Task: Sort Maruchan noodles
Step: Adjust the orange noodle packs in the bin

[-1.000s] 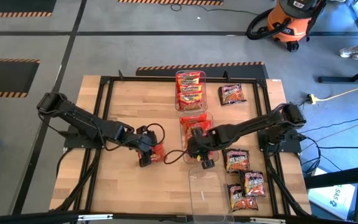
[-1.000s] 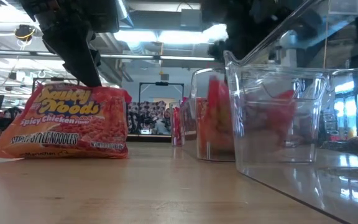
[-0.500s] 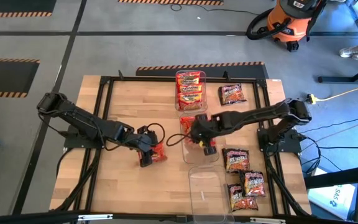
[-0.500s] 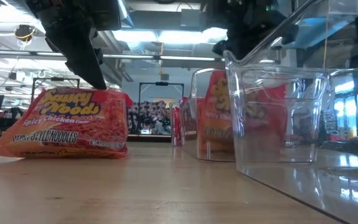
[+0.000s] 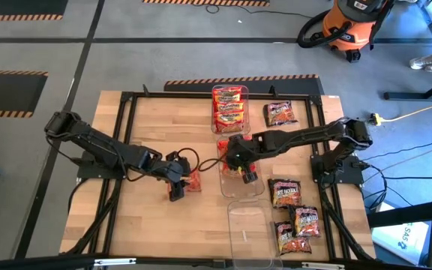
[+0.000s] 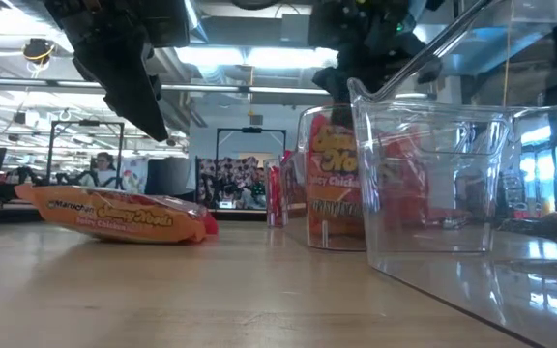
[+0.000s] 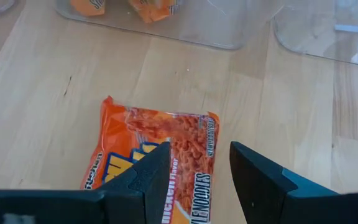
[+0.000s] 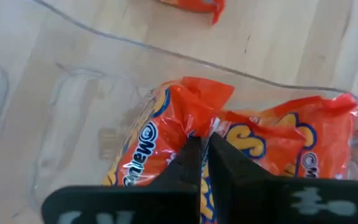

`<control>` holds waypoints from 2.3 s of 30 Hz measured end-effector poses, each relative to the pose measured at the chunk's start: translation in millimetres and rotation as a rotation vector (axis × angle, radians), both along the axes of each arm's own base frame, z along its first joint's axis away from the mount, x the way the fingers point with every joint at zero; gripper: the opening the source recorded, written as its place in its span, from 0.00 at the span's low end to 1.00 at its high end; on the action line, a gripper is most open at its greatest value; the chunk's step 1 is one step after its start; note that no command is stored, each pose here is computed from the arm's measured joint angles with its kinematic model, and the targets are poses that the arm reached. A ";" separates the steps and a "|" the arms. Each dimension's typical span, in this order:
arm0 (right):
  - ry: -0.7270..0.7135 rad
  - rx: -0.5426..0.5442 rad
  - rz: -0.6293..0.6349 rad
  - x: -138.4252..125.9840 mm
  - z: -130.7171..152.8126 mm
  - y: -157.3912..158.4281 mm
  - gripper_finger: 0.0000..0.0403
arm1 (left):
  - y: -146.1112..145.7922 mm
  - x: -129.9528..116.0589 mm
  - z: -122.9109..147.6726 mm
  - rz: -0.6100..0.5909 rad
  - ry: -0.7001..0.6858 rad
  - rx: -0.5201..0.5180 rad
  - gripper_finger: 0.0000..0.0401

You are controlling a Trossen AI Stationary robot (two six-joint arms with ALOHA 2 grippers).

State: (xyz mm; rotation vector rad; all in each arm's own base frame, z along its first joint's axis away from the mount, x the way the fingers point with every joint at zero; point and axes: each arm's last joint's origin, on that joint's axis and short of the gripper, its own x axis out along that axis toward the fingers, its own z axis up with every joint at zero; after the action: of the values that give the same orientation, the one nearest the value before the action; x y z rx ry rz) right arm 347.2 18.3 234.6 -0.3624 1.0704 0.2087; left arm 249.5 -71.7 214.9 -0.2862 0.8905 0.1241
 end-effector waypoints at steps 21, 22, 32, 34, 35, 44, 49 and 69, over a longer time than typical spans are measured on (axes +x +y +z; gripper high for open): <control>0.069 -0.062 -0.075 -1.1 52.8 8.0 0.46 | 0.6 2.3 1.8 -0.011 -0.026 0.004 0.39; 0.074 -0.057 -0.086 -3.9 61.5 9.4 0.48 | 0.6 2.4 1.9 -0.010 -0.028 0.003 0.39; -0.087 0.052 -0.212 -0.3 83.3 14.4 0.67 | -18.7 -2.9 -0.9 0.052 -0.026 -0.045 0.39; -0.052 0.101 -0.202 -2.4 77.8 16.6 0.70 | -28.8 -6.2 -1.6 0.052 -0.036 -0.032 0.39; -0.033 0.137 -0.194 -3.4 74.4 20.7 0.71 | -33.8 -8.2 -2.0 0.052 -0.042 -0.024 0.39; 0.092 0.209 -0.183 -15.2 17.5 55.2 0.66 | -57.0 -16.4 1.3 0.019 -0.134 0.063 0.39; 0.124 0.265 -0.212 -20.4 -5.5 55.0 0.61 | -54.9 -15.3 1.6 0.019 -0.143 0.097 0.39; 0.336 0.432 -0.486 -19.2 -35.2 61.5 0.60 | -53.4 -14.9 1.5 0.027 -0.146 0.117 0.39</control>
State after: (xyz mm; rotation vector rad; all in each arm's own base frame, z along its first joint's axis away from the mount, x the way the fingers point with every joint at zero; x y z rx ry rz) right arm 328.0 79.9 199.4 0.3348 1.3721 0.0607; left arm 234.6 -125.1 216.4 -0.1954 0.7314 0.1770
